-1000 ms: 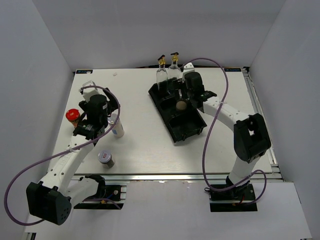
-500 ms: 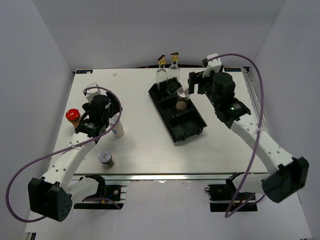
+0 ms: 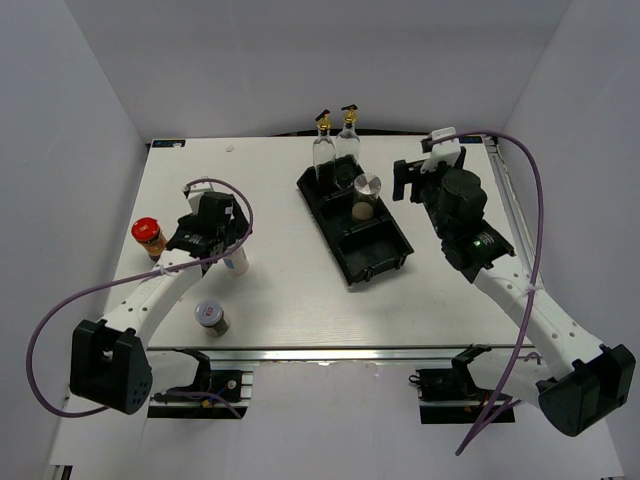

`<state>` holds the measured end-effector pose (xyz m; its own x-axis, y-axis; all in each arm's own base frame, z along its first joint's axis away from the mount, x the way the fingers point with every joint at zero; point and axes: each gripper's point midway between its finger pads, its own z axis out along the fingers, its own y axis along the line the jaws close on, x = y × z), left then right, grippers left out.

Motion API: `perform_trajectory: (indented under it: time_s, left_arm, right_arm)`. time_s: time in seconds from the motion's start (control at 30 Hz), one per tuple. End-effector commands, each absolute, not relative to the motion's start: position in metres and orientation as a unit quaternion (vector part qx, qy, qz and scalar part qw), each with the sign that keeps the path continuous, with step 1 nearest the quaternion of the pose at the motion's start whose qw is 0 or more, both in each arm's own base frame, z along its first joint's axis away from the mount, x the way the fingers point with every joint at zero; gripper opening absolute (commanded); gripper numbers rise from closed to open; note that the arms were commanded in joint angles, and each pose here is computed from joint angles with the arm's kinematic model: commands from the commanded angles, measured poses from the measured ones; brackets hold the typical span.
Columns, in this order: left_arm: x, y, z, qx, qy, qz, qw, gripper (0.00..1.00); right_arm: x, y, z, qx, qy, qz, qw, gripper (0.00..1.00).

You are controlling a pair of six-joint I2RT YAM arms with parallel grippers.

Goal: Organize the condiment bottles

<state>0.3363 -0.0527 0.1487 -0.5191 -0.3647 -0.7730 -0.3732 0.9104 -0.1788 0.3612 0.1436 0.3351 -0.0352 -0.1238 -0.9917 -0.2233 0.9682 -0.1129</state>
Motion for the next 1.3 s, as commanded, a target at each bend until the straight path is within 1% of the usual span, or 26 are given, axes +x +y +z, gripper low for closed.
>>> perform_trajectory:
  time_s: [0.0,0.07,0.1,0.2,0.3,0.33,0.4,0.43,0.47,0.67,0.7,0.77,0.8,0.83,0.87,0.9,0.97,1.0,1.03,1.07,1.1,1.13,1.23,1.27]
  left_arm:
    - [0.335,-0.050,0.150,-0.220,0.873,0.011,0.435,0.97]
    - [0.335,-0.051,0.149,-0.218,0.875,0.013,0.432,0.92]
    - [0.335,-0.054,0.148,-0.215,0.877,0.006,0.429,0.80]
    - [0.337,-0.059,0.151,-0.208,0.879,-0.008,0.429,0.63]
    - [0.334,-0.057,0.153,-0.207,0.880,-0.002,0.428,0.56]
    - [0.332,-0.055,0.153,-0.207,0.881,0.005,0.426,0.43]
    - [0.332,-0.055,0.162,-0.208,0.877,-0.002,0.433,0.30]
    - [0.334,-0.058,0.168,-0.207,0.874,-0.009,0.440,0.19]
    - [0.337,-0.064,0.176,-0.202,0.871,-0.029,0.447,0.15]
    - [0.355,-0.118,0.245,-0.142,0.833,-0.156,0.511,0.09]
    - [0.360,-0.130,0.263,-0.132,0.819,-0.176,0.529,0.04]
    - [0.369,-0.145,0.270,-0.118,0.815,-0.189,0.535,0.02]
    - [0.374,-0.159,0.288,-0.105,0.803,-0.207,0.549,0.02]
    - [0.378,-0.168,0.295,-0.098,0.798,-0.214,0.554,0.00]
    - [0.385,-0.181,0.289,-0.088,0.804,-0.217,0.547,0.00]
    - [0.391,-0.195,0.307,-0.072,0.792,-0.234,0.559,0.00]
    - [0.395,-0.224,0.312,-0.040,0.793,-0.250,0.554,0.00]
    - [0.401,-0.240,0.299,-0.021,0.804,-0.246,0.542,0.00]
    - [0.407,-0.250,0.315,-0.016,0.794,-0.256,0.551,0.00]
    - [0.411,-0.258,0.314,-0.010,0.795,-0.258,0.549,0.00]
    - [0.417,-0.271,0.301,0.005,0.804,-0.259,0.536,0.00]
    - [0.422,-0.280,0.312,0.009,0.797,-0.267,0.542,0.00]
    - [0.433,-0.300,0.298,0.028,0.806,-0.268,0.527,0.00]
    - [0.436,-0.304,0.306,0.030,0.801,-0.271,0.533,0.00]
  right_arm:
    - [0.364,0.127,0.359,-0.091,0.691,0.009,0.717,0.89]
    - [0.364,0.125,0.360,-0.089,0.691,0.004,0.718,0.89]
    - [0.365,0.124,0.360,-0.086,0.691,0.002,0.718,0.89]
    - [0.366,0.118,0.359,-0.076,0.692,-0.007,0.718,0.89]
    - [0.368,0.118,0.357,-0.077,0.692,-0.008,0.718,0.89]
    - [0.370,0.118,0.356,-0.078,0.694,-0.009,0.716,0.89]
    - [0.372,0.115,0.355,-0.072,0.696,-0.011,0.714,0.90]
    - [0.374,0.113,0.354,-0.065,0.698,-0.013,0.713,0.89]
    - [0.376,0.107,0.353,-0.056,0.701,-0.017,0.711,0.89]
    - [0.382,0.087,0.350,-0.021,0.711,-0.029,0.703,0.89]
    - [0.381,0.085,0.352,-0.018,0.709,-0.028,0.704,0.89]
    - [0.380,0.082,0.352,-0.015,0.708,-0.028,0.705,0.89]
    - [0.378,0.081,0.354,-0.015,0.706,-0.027,0.707,0.89]
    - [0.378,0.081,0.352,-0.016,0.706,-0.026,0.707,0.89]
    - [0.377,0.081,0.353,-0.015,0.705,-0.025,0.709,0.89]
    - [0.376,0.079,0.355,-0.013,0.703,-0.026,0.711,0.89]
    - [0.376,0.076,0.355,-0.010,0.703,-0.030,0.711,0.89]
    - [0.375,0.075,0.355,-0.009,0.702,-0.030,0.711,0.89]
    - [0.376,0.071,0.355,-0.005,0.702,-0.034,0.711,0.89]
    - [0.376,0.071,0.355,-0.004,0.702,-0.035,0.711,0.90]
    - [0.375,0.070,0.355,-0.003,0.702,-0.036,0.711,0.89]
    - [0.376,0.067,0.355,-0.001,0.702,-0.038,0.711,0.90]
    - [0.376,0.063,0.354,0.002,0.701,-0.042,0.711,0.89]
    - [0.376,0.063,0.355,0.002,0.701,-0.041,0.712,0.89]
